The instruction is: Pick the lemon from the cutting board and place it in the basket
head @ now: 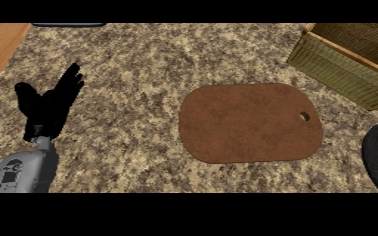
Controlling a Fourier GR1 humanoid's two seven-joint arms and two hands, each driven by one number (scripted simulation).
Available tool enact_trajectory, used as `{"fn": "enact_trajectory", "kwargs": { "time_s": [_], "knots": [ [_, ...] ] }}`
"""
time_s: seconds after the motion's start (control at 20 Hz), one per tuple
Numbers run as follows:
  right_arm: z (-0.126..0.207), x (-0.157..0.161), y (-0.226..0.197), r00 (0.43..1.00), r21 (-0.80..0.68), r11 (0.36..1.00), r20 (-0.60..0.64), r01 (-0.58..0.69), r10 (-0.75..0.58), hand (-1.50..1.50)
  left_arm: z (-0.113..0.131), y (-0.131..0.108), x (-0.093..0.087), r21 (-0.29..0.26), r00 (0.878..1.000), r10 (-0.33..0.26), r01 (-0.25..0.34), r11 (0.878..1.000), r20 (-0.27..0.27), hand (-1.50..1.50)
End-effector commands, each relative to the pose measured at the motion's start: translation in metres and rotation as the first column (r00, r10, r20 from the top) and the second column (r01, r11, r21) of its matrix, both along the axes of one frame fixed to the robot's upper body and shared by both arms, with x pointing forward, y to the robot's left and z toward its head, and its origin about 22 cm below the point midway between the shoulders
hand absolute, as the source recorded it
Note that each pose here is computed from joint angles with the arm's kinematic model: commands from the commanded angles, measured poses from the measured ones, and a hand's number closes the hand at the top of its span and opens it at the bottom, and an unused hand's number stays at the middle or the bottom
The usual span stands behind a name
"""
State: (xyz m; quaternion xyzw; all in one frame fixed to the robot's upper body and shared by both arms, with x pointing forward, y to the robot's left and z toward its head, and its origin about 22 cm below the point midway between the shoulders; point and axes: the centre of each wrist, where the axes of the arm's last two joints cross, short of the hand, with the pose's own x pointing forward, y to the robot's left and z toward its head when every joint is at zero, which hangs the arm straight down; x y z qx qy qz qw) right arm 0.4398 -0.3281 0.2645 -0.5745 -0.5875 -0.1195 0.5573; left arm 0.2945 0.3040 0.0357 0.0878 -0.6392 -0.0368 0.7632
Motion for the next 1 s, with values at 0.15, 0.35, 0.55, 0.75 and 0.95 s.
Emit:
{"fn": "enact_trajectory", "kwargs": {
  "time_s": [0.15,0.35,0.55,0.75,0.95],
  "knots": [
    [0.01,-0.032,-0.052,0.957,0.203,0.974,0.248,0.1,-0.15,-1.5,-0.003,0.018,-0.017,-0.016,1.0,0.01,-0.011,1.0,-0.02,0.0],
    [0.039,-0.071,-0.092,0.94,0.261,0.961,0.292,0.096,-0.173,-1.5,0.0,0.011,-0.012,-0.001,0.999,0.042,-0.042,0.999,0.001,0.0],
    [0.025,-0.109,-0.111,0.963,0.308,0.951,0.243,0.034,-0.113,-1.5,0.0,0.019,-0.011,-0.006,1.0,0.026,-0.026,1.0,-0.013,0.0],
    [-0.006,-0.15,-0.133,0.989,0.276,0.961,0.149,-0.024,-0.018,-1.5,-0.006,0.028,-0.011,-0.001,0.998,0.054,-0.054,0.999,-0.035,0.0],
    [0.004,-0.211,-0.171,0.991,0.282,0.958,0.137,-0.051,0.013,-1.5,0.005,0.022,-0.009,0.012,0.998,0.062,-0.062,0.998,-0.003,0.0]
  ]
}}
